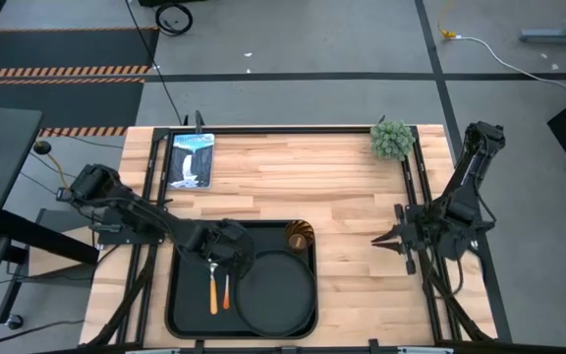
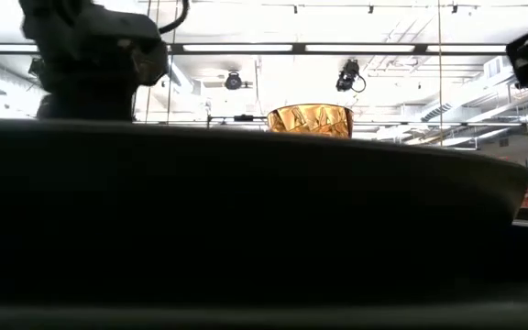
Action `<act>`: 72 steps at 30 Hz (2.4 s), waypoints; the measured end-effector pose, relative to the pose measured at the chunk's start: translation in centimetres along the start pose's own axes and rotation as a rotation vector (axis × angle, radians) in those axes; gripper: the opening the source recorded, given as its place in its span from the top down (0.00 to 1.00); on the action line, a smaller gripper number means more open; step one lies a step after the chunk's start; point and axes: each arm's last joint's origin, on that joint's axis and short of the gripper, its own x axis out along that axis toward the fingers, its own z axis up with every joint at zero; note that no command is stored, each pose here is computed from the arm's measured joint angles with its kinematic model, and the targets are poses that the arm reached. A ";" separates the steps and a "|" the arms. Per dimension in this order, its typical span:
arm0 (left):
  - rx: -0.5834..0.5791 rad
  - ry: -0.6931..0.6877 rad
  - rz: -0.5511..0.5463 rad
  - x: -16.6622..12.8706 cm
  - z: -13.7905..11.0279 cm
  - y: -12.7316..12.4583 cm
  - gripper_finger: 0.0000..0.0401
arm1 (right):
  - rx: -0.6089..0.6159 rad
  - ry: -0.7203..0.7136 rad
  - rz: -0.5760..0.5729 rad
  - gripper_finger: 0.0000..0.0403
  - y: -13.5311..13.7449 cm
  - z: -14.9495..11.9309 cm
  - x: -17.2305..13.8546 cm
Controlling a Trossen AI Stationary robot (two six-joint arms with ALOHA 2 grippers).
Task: Pick and place plate/cup/fork/spoon on tray
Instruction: Return to Home Position
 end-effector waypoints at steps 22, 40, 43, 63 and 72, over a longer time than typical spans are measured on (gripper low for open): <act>0.655 -0.496 -0.224 -3.2 6.9 -1.5 0.57 | 0.205 -0.036 -0.228 0.99 -5.4 -4.1 3.1; 1.044 -0.601 -0.352 -11.6 4.8 2.3 0.57 | 0.365 -0.259 -0.569 0.94 -9.1 -4.3 4.0; 1.088 -0.614 -0.344 -10.9 4.1 3.4 0.57 | 0.368 -0.261 -0.583 0.93 -9.2 -4.3 4.0; 0.881 -0.790 -0.776 -11.5 -0.4 10.0 0.57 | 0.377 -0.276 -0.575 0.93 -9.2 -4.2 4.0; 0.985 -0.863 -0.665 -11.6 -0.6 11.7 0.57 | 0.377 -0.276 -0.575 0.93 -9.2 -4.2 4.0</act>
